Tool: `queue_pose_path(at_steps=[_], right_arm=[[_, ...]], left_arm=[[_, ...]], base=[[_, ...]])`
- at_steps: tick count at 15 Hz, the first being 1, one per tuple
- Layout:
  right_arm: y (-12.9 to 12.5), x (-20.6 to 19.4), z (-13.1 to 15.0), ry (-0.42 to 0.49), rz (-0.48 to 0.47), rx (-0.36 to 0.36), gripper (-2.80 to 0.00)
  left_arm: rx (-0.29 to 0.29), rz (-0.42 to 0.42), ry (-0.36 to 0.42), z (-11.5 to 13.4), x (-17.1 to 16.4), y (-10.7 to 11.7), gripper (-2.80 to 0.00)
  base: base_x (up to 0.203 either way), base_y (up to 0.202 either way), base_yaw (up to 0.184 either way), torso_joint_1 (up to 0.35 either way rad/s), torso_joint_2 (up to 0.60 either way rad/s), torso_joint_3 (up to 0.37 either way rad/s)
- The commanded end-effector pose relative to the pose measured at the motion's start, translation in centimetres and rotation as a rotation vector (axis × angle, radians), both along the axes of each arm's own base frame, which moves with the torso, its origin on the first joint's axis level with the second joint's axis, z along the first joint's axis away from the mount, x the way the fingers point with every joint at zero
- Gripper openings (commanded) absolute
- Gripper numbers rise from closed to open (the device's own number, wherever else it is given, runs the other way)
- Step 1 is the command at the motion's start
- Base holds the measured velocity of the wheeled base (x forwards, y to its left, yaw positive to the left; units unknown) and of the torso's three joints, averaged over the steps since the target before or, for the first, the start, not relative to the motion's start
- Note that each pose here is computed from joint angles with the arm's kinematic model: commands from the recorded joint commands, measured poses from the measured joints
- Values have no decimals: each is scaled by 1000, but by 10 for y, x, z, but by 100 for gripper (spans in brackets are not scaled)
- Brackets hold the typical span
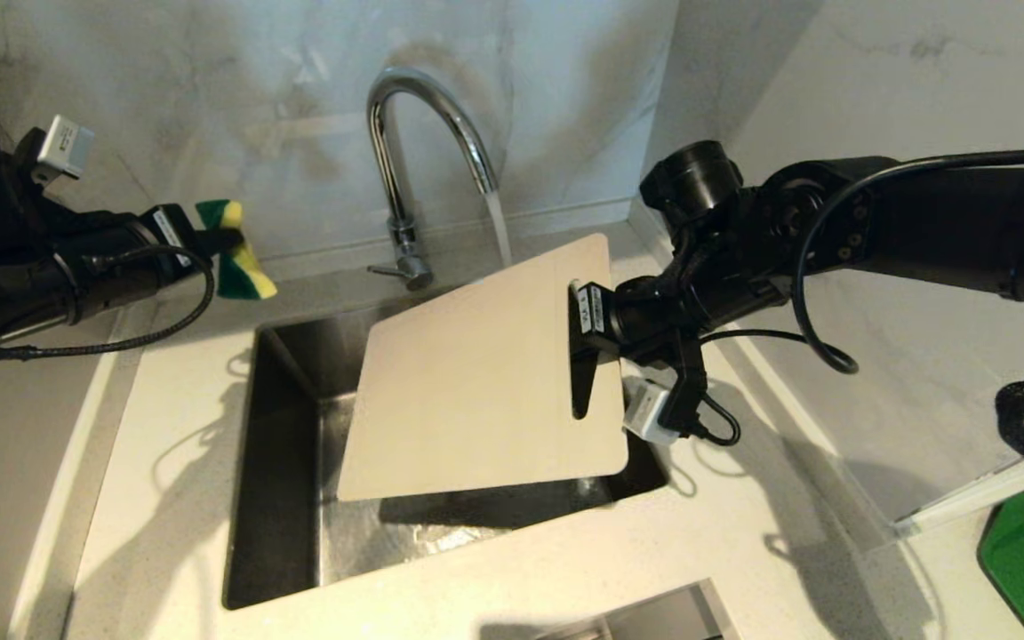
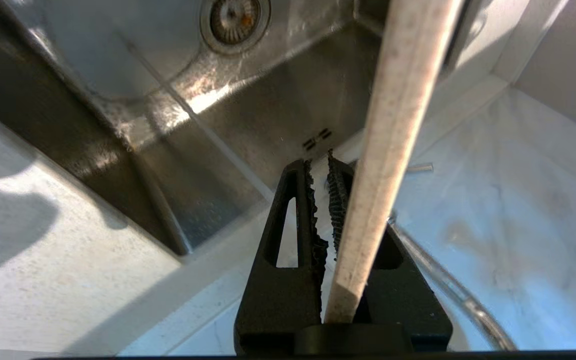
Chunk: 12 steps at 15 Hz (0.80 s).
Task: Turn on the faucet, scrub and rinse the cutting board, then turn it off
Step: Scrub the cutting board underwater
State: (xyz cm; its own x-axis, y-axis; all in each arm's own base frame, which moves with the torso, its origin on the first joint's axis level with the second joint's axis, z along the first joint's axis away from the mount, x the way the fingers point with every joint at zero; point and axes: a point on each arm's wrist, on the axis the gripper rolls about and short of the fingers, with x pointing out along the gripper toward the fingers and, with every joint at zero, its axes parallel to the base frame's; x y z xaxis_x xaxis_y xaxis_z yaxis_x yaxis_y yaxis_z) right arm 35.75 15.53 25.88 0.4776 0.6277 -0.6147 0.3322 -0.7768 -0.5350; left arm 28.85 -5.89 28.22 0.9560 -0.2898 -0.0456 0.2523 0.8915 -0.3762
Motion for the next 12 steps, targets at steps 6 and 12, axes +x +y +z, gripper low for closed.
queue_pose_path(at_steps=[6, 12], right_arm=[[-10, 25, -18, 19, -33, -15, -280], [-17, 32, -20, 6, -56, -11, -280]], left_arm=[[28, -15, -7, -1, -3, -6, -280], [40, -27, -3, -3, -3, -9, -280]], base=[[0, 0, 0, 0, 0, 0], [0, 0, 0, 0, 0, 0]])
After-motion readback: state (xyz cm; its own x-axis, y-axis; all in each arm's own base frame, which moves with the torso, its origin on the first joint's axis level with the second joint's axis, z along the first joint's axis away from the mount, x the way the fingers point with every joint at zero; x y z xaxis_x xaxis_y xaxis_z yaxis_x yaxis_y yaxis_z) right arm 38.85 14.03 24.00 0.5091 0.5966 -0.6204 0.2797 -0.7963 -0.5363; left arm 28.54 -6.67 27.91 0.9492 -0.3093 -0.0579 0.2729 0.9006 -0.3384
